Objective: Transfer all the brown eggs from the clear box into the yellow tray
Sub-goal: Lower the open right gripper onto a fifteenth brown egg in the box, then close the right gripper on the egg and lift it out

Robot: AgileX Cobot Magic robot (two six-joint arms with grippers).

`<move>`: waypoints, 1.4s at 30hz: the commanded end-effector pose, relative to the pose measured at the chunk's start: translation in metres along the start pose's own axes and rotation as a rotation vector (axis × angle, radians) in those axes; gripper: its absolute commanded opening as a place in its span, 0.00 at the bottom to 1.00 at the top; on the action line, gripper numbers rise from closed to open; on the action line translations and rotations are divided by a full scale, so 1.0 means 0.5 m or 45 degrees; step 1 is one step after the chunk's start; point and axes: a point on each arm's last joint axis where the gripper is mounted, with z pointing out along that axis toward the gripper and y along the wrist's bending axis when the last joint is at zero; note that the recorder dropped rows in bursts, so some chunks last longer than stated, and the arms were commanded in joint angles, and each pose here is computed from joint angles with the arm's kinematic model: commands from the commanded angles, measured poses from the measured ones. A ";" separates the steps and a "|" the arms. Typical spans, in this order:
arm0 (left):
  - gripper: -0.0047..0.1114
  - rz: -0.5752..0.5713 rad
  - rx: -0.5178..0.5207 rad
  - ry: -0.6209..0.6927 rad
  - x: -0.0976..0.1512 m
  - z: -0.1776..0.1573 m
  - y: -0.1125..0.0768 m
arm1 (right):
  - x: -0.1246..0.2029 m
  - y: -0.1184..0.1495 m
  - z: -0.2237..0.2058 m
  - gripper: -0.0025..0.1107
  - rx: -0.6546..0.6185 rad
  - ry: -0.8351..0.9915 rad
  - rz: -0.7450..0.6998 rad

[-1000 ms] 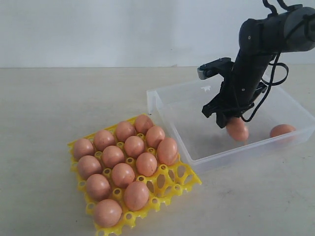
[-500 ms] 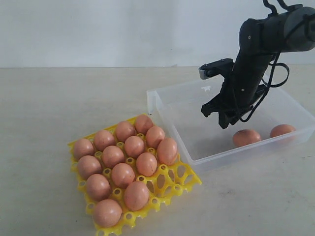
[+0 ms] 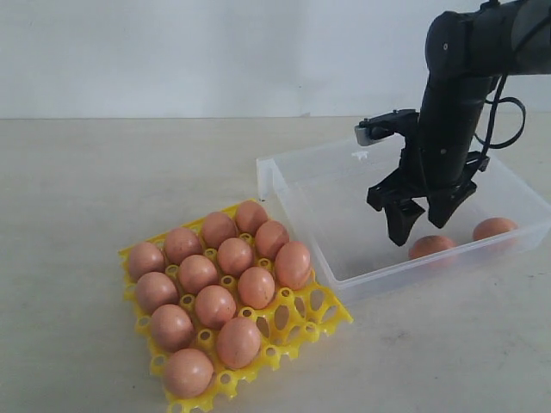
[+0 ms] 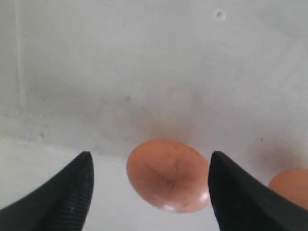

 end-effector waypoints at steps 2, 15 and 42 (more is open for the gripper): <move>0.08 -0.006 0.006 -0.003 0.002 0.000 -0.001 | 0.012 -0.004 -0.012 0.55 -0.007 0.044 -0.097; 0.08 -0.006 0.006 -0.003 0.002 0.000 -0.001 | 0.006 -0.014 0.003 0.55 0.001 0.029 -0.071; 0.08 -0.006 0.006 -0.003 0.002 0.000 -0.001 | 0.009 -0.066 0.045 0.02 0.068 0.067 0.141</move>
